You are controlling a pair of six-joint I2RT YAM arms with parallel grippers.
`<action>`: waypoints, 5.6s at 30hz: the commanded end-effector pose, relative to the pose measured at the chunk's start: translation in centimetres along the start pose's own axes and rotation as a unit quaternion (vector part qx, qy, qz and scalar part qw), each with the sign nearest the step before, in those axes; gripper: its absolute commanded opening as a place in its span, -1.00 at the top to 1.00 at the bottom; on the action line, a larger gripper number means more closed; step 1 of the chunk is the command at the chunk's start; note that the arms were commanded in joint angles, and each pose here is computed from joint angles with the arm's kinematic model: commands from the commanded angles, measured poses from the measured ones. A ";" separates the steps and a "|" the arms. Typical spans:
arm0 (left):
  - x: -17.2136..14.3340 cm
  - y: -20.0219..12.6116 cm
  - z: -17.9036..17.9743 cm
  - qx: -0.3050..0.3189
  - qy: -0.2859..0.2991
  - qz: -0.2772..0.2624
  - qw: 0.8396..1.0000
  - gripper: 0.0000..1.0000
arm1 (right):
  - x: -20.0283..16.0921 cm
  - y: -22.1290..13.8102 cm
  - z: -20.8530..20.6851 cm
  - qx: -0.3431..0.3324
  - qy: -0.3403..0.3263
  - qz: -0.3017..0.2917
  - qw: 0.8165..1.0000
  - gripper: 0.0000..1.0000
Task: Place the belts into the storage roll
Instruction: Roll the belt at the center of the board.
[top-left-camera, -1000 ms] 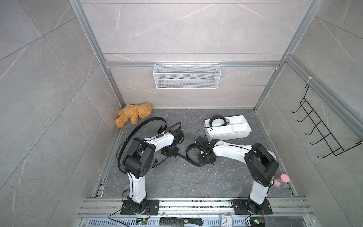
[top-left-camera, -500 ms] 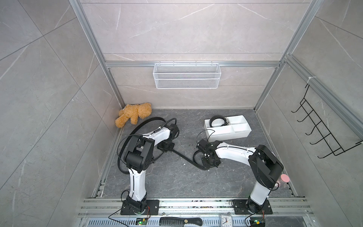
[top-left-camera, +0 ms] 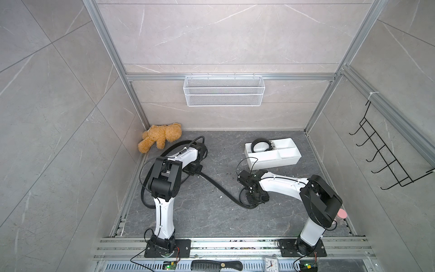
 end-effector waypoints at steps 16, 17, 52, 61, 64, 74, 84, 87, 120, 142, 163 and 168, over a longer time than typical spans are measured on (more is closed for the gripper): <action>11.1 -10.5 -12.3 -0.073 0.074 -0.192 0.976 1.00 | -4.7 2.1 2.3 -0.046 -0.105 0.090 0.989 0.54; 11.4 -11.3 -13.4 -0.083 0.082 -0.201 0.972 1.00 | -4.5 2.1 2.5 -0.045 -0.106 0.086 0.990 0.56; -8.1 -15.4 -11.8 -0.306 -0.073 -0.101 0.944 -0.73 | -1.6 0.7 7.1 0.033 -0.084 0.015 0.996 0.62; -17.8 -12.4 -20.1 -0.419 -0.118 -0.021 0.900 -0.75 | -1.0 0.4 7.7 0.047 -0.069 0.001 0.996 0.63; -17.8 -13.0 -21.6 -0.430 -0.096 -0.031 0.897 -0.80 | -0.7 0.0 7.6 0.043 -0.067 -0.005 0.997 0.63; -18.1 -13.1 -22.6 -0.432 -0.108 -0.048 0.894 -0.70 | -0.4 -0.1 7.9 0.048 -0.063 -0.009 0.997 0.63; -18.8 -9.3 -23.5 -0.320 -0.064 0.027 0.945 -0.13 | -0.1 -0.4 9.5 0.075 -0.046 -0.024 0.996 0.63; -18.5 -8.5 -22.7 -0.286 -0.063 0.023 0.956 0.23 | 0.3 -0.4 9.8 0.079 -0.045 -0.026 0.996 0.63; -21.1 -6.1 -21.8 -0.289 -0.248 0.091 0.920 -0.13 | 0.9 -0.8 10.7 0.105 -0.024 -0.039 0.993 0.60; -25.4 -3.5 -18.9 -0.204 -0.140 0.147 0.958 -0.14 | 1.9 -0.4 11.4 0.121 0.000 -0.040 0.992 0.59; -20.1 -5.8 -15.9 -0.156 0.040 0.072 0.984 1.00 | 7.4 -6.8 5.8 0.181 0.012 -0.083 0.980 -0.38; -20.2 -6.4 -16.2 -0.166 0.056 0.081 0.981 1.00 | 12.9 -7.2 6.4 0.149 -0.037 -0.092 0.984 -0.52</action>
Point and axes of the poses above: each gripper's point midway between its finger pads, its own y axis out along the fingers, its own z axis along the line the jaws close on, x = y × z, the point moved 1 cm from there along -y, back along the fingers, and after that the axes turned 4 degrees about -y, right-handed, at the moved point
